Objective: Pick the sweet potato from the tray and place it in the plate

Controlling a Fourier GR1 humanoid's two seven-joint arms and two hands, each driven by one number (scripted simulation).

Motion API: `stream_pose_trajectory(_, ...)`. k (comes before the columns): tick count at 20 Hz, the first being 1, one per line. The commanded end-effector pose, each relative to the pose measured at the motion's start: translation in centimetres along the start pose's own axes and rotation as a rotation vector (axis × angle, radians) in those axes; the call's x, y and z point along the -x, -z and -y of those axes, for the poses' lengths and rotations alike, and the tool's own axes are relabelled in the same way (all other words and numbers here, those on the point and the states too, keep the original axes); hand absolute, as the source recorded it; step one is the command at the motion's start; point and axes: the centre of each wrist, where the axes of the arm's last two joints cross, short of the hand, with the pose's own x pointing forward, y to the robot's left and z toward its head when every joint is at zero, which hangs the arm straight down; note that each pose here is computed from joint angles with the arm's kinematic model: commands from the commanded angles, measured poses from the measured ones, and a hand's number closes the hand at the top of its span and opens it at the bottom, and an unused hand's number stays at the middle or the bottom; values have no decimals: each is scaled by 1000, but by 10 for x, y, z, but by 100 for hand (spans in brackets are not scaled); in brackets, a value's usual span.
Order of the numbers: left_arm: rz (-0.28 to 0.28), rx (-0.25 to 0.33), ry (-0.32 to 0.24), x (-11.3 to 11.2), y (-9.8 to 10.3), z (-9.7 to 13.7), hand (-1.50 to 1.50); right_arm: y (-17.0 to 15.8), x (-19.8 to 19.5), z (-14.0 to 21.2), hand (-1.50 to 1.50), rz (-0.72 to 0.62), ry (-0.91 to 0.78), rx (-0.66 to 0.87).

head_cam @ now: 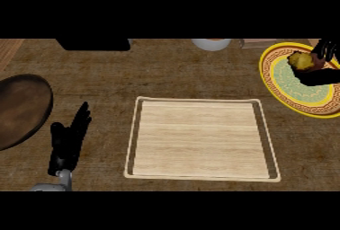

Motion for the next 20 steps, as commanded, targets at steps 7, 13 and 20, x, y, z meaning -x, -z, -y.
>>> stream_pose_trajectory(7, 5, 18, -4, 1, 7, 7, 0, 22, 63, -17, 150, -119, -71, -31)
stream_pose_trajectory(13, 22, 41, 7, -22, 13, 7, 0, 25, 81, -14, 150, -190, -92, -199)
stream_pose_trajectory(20, 45, 46, 11, -17, 13, 22, 0, 6, 104, -32, 150, -276, -98, -443)
